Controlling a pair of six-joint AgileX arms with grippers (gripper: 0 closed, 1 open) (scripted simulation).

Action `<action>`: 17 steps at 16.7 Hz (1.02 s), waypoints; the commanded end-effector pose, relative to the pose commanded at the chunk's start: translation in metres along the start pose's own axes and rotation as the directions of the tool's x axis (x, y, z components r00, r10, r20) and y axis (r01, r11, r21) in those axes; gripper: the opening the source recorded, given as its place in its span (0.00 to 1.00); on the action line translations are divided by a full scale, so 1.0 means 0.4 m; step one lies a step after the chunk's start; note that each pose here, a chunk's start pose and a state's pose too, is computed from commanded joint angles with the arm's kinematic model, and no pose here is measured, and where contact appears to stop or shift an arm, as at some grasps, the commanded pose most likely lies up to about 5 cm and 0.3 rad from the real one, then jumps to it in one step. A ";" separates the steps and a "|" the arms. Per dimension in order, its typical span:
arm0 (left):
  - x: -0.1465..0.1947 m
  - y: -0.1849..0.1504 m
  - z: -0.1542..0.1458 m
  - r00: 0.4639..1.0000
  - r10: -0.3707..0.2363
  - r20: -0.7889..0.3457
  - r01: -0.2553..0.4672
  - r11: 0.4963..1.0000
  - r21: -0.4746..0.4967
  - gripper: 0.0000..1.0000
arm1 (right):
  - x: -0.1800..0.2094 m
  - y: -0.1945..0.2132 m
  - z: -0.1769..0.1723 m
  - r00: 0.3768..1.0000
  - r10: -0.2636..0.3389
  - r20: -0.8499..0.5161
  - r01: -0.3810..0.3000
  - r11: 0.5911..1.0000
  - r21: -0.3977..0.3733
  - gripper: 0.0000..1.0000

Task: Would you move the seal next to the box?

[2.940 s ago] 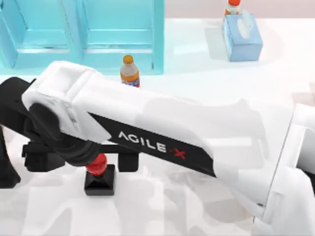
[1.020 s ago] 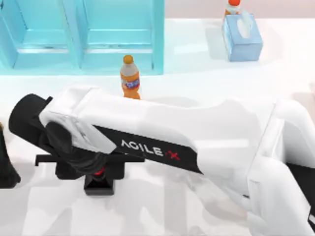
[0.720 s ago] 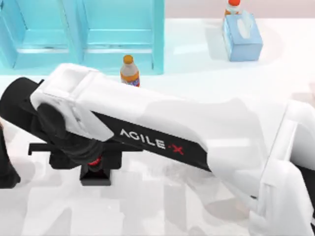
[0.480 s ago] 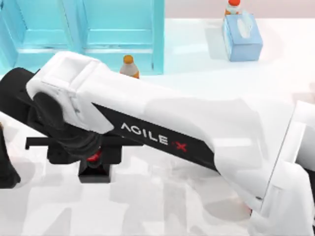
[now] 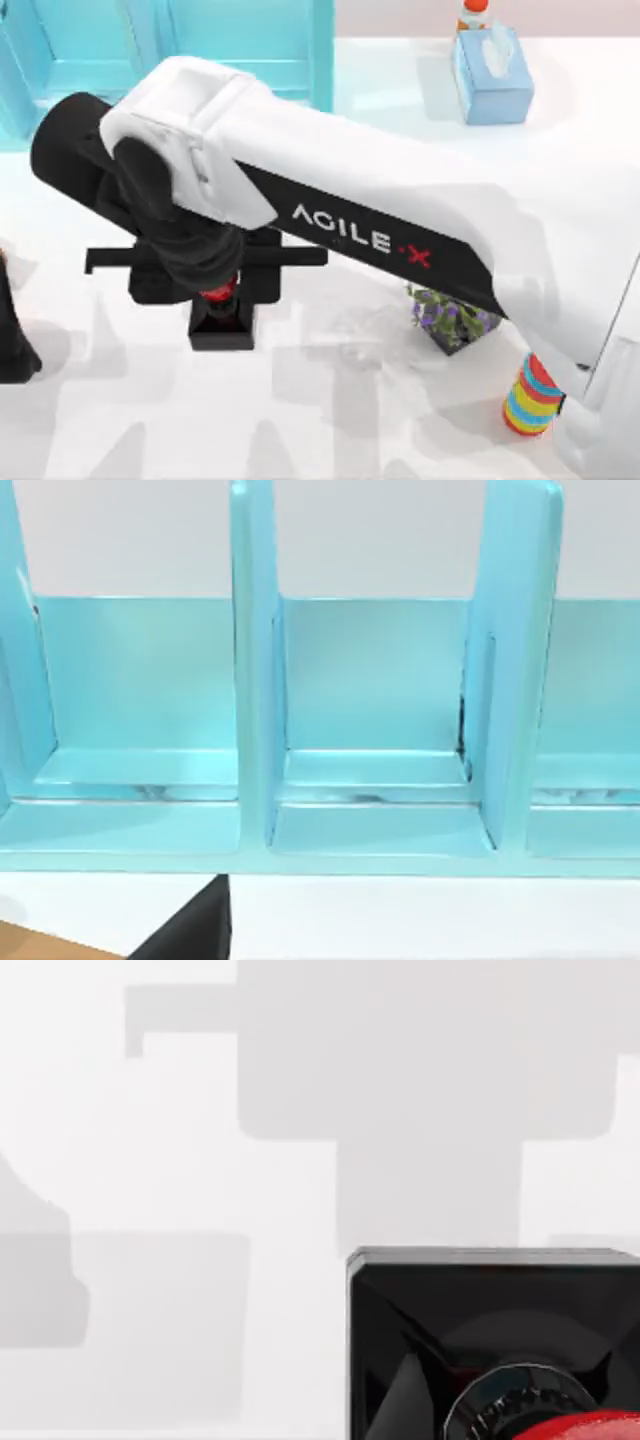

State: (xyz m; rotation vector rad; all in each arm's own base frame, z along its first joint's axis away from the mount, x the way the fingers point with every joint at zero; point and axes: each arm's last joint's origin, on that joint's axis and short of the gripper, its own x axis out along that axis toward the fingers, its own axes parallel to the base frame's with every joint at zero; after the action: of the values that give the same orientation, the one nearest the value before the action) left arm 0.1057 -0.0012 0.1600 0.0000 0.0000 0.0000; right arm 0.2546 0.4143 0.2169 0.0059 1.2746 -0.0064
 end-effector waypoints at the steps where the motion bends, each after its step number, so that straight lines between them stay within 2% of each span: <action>1: 0.000 0.000 0.000 1.000 0.000 0.000 0.000 1.000 0.000 1.00 | -0.021 -0.035 0.023 1.000 0.001 -0.001 -0.001 1.000 0.001 0.00; 5: 0.000 0.000 0.000 1.000 0.000 0.000 0.000 1.000 0.000 1.00 | -0.135 -0.238 0.105 1.000 0.010 0.002 -0.010 1.000 0.007 0.00; 9: 0.000 0.000 0.000 1.000 0.000 0.000 0.000 1.000 0.000 1.00 | -0.226 -0.498 0.110 1.000 0.007 -0.002 -0.007 1.000 0.008 0.00; 13: 0.000 0.000 0.000 1.000 0.000 0.000 0.000 1.000 0.000 1.00 | -0.278 -0.741 0.008 1.000 0.011 0.006 -0.011 1.000 0.009 0.00; 17: 0.000 0.000 0.000 1.000 0.000 0.000 0.000 1.000 0.000 1.00 | -0.268 -0.892 -0.134 1.000 0.013 0.015 -0.013 1.000 0.008 0.00</action>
State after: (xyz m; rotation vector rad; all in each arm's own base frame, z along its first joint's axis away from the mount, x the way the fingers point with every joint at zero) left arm 0.1057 -0.0012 0.1600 0.0000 0.0000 0.0000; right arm 0.1691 0.0580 0.3032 0.0207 1.2592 -0.0002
